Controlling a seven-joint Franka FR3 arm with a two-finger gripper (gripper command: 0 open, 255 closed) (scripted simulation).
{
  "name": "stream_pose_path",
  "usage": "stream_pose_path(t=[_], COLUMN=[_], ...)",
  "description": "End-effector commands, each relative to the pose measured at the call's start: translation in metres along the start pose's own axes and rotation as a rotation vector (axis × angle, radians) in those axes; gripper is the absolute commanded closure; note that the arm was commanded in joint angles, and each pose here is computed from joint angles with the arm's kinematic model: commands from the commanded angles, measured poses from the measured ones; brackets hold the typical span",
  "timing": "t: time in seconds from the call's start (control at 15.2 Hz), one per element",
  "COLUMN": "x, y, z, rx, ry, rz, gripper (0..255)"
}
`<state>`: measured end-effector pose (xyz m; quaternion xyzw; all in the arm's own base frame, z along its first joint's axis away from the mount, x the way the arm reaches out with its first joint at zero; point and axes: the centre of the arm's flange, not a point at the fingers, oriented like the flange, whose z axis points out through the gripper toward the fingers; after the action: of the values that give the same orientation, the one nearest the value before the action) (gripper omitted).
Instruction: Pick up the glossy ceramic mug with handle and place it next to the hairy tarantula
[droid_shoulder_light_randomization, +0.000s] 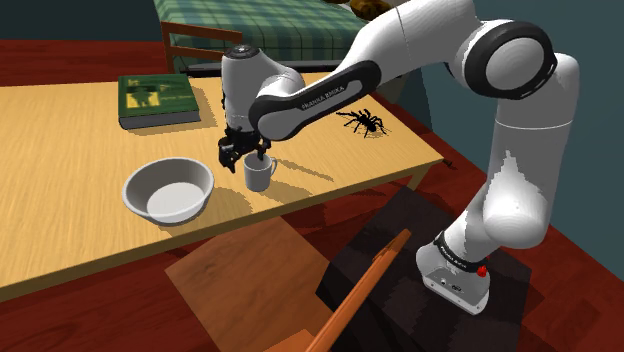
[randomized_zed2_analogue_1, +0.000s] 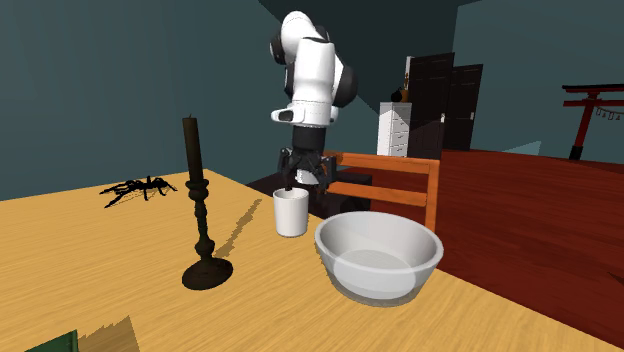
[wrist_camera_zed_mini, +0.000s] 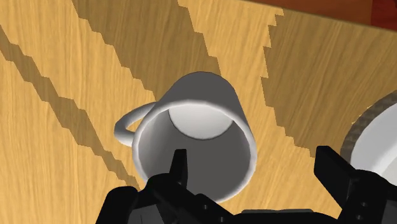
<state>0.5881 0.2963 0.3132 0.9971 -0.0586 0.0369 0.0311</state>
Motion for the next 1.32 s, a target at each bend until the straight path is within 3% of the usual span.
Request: stream_pose_path(t=[0.0, 0.33, 0.79, 0.86, 1.25], x=[0.002, 0.002, 0.002, 0.002, 0.002], y=[-0.001, -0.001, -0.001, -0.001, -0.001], z=[0.010, 0.035, 0.035, 0.035, 0.035], rx=[0.000, 0.000, 0.000, 0.000, 0.000], ry=[0.000, 0.000, 0.000, 0.000, 0.000], rz=[0.001, 0.001, 0.001, 0.001, 0.001], gripper=[0, 0, 0, 255, 255])
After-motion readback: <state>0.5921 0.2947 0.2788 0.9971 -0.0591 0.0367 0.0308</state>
